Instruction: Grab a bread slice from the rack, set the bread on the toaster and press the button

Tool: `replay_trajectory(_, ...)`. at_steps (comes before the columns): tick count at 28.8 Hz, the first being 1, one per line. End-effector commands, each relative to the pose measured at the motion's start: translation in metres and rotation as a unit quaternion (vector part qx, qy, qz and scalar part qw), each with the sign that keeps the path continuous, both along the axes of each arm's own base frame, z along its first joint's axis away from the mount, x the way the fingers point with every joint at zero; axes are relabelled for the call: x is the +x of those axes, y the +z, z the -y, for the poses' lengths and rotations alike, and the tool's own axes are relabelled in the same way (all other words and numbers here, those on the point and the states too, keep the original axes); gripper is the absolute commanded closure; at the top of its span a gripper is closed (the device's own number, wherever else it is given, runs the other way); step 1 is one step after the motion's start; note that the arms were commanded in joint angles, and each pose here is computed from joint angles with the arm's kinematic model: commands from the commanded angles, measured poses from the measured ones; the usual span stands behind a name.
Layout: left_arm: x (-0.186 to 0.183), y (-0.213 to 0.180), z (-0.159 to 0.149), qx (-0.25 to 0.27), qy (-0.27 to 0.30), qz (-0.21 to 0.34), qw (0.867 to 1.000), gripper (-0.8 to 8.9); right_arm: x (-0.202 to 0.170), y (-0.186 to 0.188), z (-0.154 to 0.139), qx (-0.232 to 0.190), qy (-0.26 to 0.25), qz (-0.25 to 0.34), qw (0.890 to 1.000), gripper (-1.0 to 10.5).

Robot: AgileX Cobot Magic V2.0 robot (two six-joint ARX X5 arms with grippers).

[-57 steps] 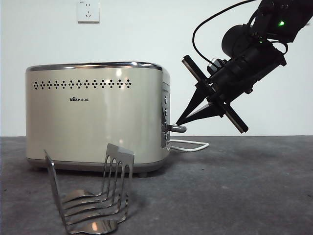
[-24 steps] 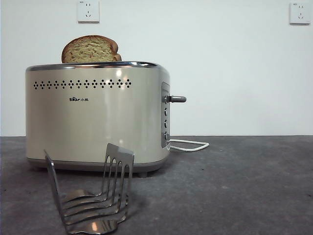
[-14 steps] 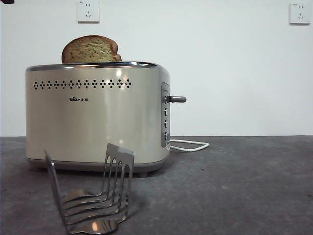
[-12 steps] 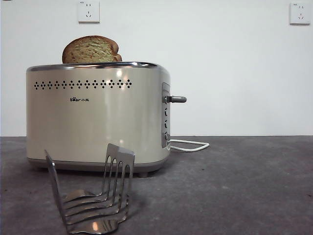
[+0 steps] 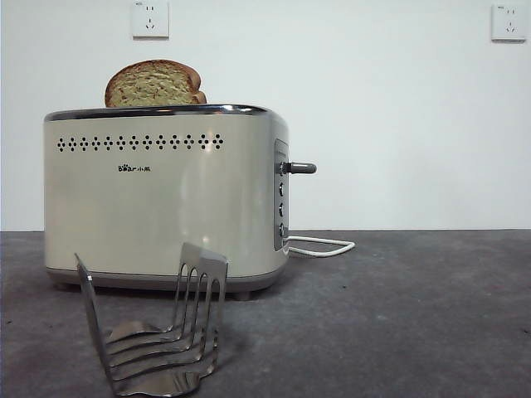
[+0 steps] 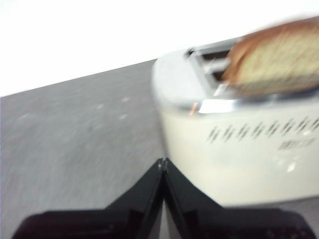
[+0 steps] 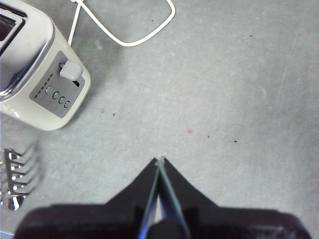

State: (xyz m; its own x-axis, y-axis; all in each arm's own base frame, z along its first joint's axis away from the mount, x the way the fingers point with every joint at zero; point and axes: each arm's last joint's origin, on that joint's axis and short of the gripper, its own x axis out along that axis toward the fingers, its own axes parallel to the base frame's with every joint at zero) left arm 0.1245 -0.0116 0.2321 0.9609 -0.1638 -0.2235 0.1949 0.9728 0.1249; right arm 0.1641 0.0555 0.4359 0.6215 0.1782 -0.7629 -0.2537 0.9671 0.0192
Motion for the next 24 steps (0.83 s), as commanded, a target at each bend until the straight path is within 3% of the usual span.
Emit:
replay_trajectory(1,-0.012,-0.041,-0.004,-0.03,0.02,0.015,0.999,8.17,0.0,0.001,0.0,-0.002,0.0,0.003,1.0,9.5)
replay_trajectory(8,-0.021,-0.079,-0.007,-0.058,0.055,0.023,0.997,8.17,0.0,0.001,0.0,-0.002,0.0,0.004,1.0,9.5)
replay_trajectory(18,-0.027,-0.081,-0.009,-0.056,0.079,0.028,0.995,8.17,0.0,0.001,0.0,-0.002,0.0,0.003,1.0,9.5)
replay_trajectory(24,-0.028,-0.083,-0.01,-0.079,0.096,0.022,0.992,8.17,0.0,0.001,0.0,-0.004,-0.001,0.004,1.0,9.5)
